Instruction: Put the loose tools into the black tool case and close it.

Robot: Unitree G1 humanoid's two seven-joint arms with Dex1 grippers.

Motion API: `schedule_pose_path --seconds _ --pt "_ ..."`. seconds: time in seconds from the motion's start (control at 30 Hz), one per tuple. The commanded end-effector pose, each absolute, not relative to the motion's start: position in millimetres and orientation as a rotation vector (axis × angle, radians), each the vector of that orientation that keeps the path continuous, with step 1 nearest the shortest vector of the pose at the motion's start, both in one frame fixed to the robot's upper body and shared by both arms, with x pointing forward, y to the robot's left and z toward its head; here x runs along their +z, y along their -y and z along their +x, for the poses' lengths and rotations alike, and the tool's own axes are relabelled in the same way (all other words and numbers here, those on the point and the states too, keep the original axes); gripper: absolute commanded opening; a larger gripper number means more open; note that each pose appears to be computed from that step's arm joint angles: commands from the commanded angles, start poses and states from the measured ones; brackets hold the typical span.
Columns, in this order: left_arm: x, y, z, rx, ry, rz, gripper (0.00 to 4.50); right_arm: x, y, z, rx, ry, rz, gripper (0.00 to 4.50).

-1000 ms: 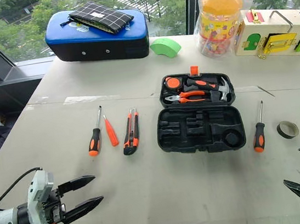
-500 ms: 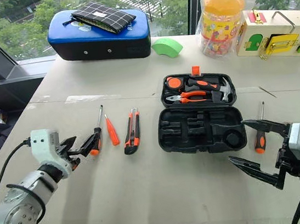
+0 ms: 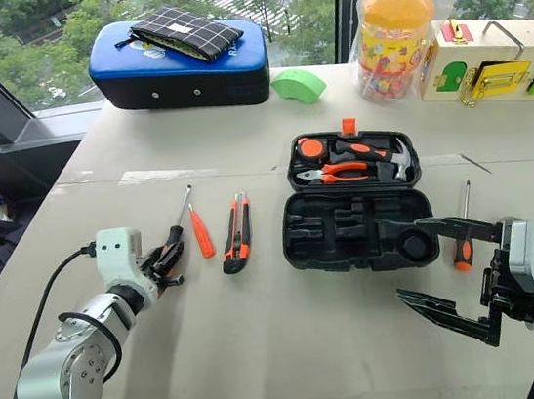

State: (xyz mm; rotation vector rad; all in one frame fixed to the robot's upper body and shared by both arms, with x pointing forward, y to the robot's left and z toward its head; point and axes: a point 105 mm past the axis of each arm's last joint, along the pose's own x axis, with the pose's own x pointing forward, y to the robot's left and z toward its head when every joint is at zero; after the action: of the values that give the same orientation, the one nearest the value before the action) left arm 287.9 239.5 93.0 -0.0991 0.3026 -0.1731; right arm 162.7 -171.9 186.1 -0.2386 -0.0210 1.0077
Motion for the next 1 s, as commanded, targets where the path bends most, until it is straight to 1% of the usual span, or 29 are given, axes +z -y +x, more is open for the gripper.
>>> schedule_pose_path --seconds 0.03,0.1,0.17,0.2,0.27,0.33,0.4,0.47,0.53,0.67,0.83,1.0 --pt "154.1 -213.2 298.1 -0.493 -0.117 -0.009 0.81 188.7 171.7 162.0 0.959 0.056 -0.248 4.5" --pt "163.9 -183.0 302.1 -0.766 -0.137 0.09 0.81 188.3 176.6 162.1 0.898 0.065 -0.25 4.5" --pt "165.5 -159.6 307.3 -0.988 -0.166 0.212 0.81 187.8 182.9 161.9 0.831 0.071 -0.25 4.5" --pt "165.2 -152.1 310.5 -1.063 -0.178 0.255 0.81 187.4 185.6 161.6 0.805 0.073 -0.251 4.5" --pt "161.6 -134.0 326.2 -1.211 -0.178 0.42 0.81 185.6 191.2 157.7 0.751 0.066 -0.256 4.5" --pt "156.3 -107.8 338.6 -1.364 -0.188 0.534 0.81 184.7 196.7 151.0 0.7 0.053 -0.26 4.5" --pt "151.0 -83.8 352.2 -1.441 -0.172 0.637 0.81 185.7 199.6 143.9 0.658 0.047 -0.27 4.5" --pt "141.8 -70.9 359.2 -1.487 -0.2 0.693 0.81 185.9 200.4 139.1 0.632 0.042 -0.275 4.5" --pt "139.2 -55.6 368.1 -1.489 -0.181 0.724 0.81 184.4 200.0 134.5 0.619 0.032 -0.28 4.5" --pt "127.3 -35.6 374.4 -1.514 -0.226 0.789 0.81 183.5 198.9 127.9 0.591 0.023 -0.282 4.5" --pt "116.2 -34.2 382.3 -1.479 -0.281 0.845 0.81 180.7 199.7 120.4 0.574 0.0 -0.288 4.5" --pt "111.4 -37.5 383.1 -1.486 -0.282 0.893 0.81 180.3 200.8 115.0 0.564 -0.008 -0.292 4.5"
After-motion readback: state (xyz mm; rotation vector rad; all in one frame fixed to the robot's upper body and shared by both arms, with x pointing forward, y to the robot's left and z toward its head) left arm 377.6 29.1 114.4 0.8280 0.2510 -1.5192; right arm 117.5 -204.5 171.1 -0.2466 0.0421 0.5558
